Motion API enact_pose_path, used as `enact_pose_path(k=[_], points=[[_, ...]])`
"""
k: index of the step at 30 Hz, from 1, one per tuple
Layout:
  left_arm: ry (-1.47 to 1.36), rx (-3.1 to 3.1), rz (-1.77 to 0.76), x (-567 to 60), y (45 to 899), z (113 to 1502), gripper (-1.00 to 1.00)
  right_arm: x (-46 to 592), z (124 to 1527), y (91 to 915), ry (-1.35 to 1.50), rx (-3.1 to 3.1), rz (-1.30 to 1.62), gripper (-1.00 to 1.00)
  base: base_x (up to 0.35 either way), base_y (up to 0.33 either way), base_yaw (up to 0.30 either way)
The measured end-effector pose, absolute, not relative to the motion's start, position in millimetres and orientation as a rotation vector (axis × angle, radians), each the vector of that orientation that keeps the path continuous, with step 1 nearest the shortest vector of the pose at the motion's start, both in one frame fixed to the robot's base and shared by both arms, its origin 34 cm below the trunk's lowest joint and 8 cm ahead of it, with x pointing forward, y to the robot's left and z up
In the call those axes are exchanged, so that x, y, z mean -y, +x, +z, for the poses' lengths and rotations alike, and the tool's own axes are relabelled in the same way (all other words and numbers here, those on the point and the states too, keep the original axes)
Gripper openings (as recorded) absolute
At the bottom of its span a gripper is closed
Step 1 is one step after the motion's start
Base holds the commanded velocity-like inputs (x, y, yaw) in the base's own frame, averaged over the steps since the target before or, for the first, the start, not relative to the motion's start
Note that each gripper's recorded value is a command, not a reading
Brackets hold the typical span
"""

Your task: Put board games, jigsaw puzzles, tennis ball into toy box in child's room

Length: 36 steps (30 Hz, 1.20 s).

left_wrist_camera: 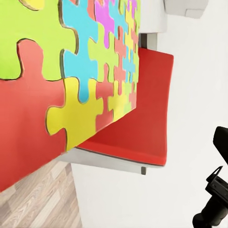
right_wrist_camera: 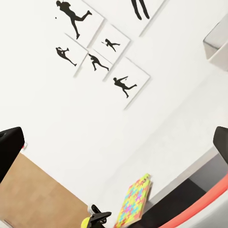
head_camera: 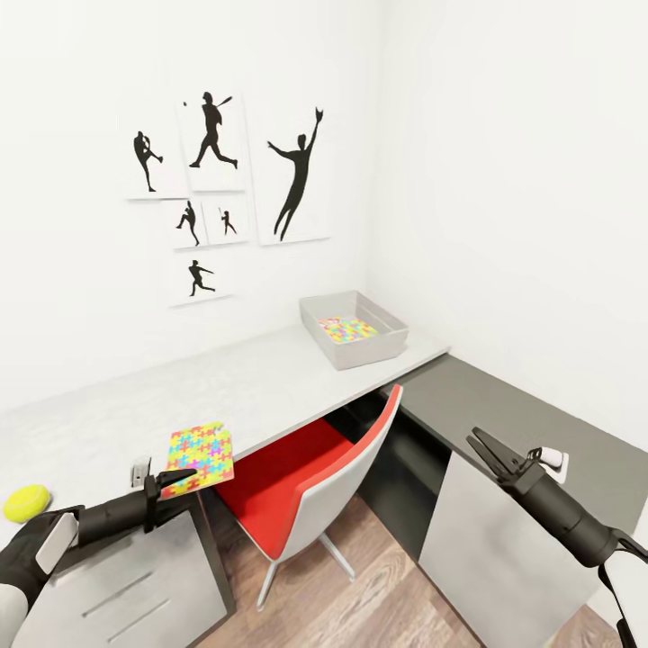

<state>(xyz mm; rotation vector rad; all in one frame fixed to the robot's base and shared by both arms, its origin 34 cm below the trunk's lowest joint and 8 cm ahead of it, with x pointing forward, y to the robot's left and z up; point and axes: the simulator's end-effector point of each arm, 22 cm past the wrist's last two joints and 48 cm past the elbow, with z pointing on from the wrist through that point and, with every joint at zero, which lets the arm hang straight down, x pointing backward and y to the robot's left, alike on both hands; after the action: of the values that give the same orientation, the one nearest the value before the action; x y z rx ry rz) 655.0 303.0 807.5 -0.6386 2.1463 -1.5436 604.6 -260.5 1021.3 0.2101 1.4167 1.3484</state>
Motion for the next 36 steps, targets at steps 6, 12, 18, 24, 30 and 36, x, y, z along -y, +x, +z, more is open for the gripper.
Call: enact_pose_path(k=[6, 12, 18, 24, 30, 36], points=[[-0.639, -2.145, -1.544, -303.2, 655.2, 807.7, 1.00, 260.4, 1021.8, 604.8, 0.209, -1.416, 1.349, 1.00, 0.000, 0.019, 0.000], [-0.639, -2.145, -1.544, -303.2, 655.2, 807.7, 1.00, 260.5, 1022.0, 605.0, 0.209, -1.415, 1.348, 1.00, 0.000, 0.002, 0.000], [-0.639, -2.145, -1.543, -303.5, 655.0, 807.9, 1.00, 260.5, 1022.2, 604.8, 0.209, -1.415, 1.348, 1.00, 0.069, 0.045, 0.000], [-0.639, -2.145, -1.543, -303.3, 655.1, 807.7, 1.00, 260.5, 1022.1, 604.9, 0.209, -1.415, 1.348, 1.00, 0.045, 0.022, 0.000], [-0.639, -2.145, -1.544, -303.2, 655.2, 807.7, 1.00, 260.5, 1022.0, 605.0, 0.209, -1.415, 1.348, 1.00, 0.005, 0.002, 0.000], [-0.639, -2.145, -1.543, -303.3, 655.1, 807.6, 1.00, 260.5, 1022.0, 605.0, 0.209, -1.415, 1.348, 1.00, 0.000, 0.000, 0.000]])
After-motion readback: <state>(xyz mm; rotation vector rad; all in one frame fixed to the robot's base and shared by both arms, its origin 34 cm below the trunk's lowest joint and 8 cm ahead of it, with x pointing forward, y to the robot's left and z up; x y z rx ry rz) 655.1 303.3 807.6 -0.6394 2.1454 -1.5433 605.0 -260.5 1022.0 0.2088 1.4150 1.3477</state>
